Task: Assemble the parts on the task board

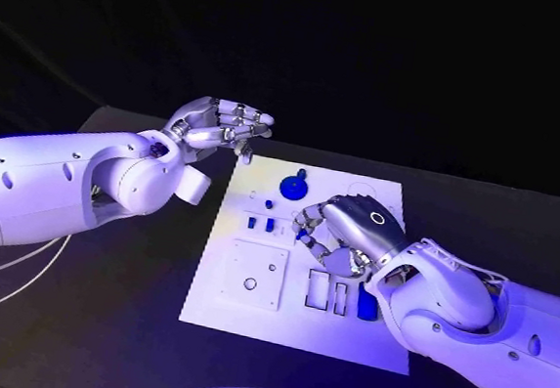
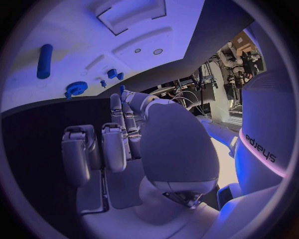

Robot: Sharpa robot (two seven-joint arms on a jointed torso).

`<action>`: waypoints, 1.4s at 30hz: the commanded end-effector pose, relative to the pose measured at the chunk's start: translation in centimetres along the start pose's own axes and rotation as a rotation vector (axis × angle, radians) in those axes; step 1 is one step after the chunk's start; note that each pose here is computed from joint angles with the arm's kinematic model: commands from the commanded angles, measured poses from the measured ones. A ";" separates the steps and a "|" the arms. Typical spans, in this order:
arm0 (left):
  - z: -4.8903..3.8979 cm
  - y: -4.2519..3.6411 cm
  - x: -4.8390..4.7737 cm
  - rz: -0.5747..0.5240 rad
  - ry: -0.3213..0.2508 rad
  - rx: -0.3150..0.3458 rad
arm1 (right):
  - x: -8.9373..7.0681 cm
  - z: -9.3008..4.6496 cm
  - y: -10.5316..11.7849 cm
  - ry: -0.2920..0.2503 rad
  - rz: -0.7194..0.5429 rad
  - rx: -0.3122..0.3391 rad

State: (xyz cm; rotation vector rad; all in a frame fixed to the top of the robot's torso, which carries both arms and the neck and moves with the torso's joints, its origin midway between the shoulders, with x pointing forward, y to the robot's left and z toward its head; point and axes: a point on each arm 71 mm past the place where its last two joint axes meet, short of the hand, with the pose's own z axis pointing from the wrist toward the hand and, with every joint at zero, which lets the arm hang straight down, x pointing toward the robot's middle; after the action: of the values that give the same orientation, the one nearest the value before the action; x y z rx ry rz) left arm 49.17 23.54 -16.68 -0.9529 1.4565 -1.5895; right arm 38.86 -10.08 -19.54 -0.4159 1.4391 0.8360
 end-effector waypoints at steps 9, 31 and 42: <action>0.77 0.09 0.73 -0.010 0.003 0.002 | 4.0 0.2 1.0 0.049 0.071 -0.026; 0.69 0.12 0.62 -0.009 0.001 -0.011 | 6.2 0.8 1.3 0.090 0.063 -0.018; 0.70 0.14 0.66 -0.011 0.006 -0.013 | 6.6 0.9 1.2 0.124 0.042 -0.008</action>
State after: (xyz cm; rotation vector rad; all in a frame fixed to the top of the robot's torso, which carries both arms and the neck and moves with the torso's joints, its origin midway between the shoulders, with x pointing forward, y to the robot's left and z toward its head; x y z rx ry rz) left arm 49.54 22.80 -16.86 -0.9657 1.4702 -1.5803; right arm 38.19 -7.05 -25.30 -0.4193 1.5450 0.8846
